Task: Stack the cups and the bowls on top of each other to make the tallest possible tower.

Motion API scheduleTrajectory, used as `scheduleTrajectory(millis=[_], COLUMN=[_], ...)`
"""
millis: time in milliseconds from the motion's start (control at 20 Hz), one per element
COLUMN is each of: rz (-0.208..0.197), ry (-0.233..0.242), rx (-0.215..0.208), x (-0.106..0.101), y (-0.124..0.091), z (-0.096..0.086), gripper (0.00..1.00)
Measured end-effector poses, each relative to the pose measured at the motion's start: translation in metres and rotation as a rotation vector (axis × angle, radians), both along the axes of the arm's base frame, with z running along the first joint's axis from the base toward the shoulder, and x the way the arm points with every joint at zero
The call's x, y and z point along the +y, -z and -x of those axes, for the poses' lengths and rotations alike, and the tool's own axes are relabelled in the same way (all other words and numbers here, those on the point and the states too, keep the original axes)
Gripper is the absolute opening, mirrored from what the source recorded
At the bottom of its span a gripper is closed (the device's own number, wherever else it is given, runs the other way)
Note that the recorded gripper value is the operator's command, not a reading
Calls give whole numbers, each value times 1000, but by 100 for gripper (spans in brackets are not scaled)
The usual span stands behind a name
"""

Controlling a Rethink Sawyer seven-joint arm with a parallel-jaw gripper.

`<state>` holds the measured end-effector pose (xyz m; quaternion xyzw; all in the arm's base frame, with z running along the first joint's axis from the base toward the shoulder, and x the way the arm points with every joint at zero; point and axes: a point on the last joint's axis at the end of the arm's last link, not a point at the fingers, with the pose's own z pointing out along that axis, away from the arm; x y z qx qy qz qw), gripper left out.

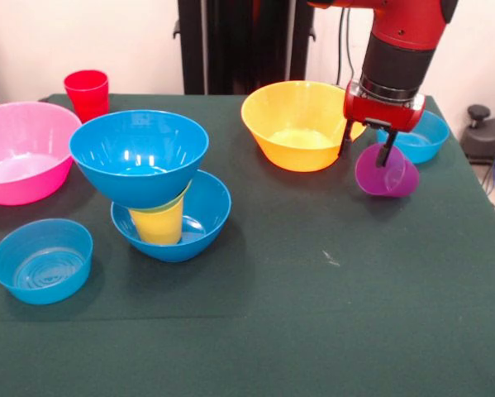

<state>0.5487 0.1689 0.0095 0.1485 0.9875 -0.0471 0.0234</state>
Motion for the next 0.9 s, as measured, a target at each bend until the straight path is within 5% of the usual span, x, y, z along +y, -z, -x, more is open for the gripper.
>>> scheduleTrajectory(millis=[900], rz=[6], ry=[-34], rx=[1], x=[17], y=[0], z=[8], gripper=[100])
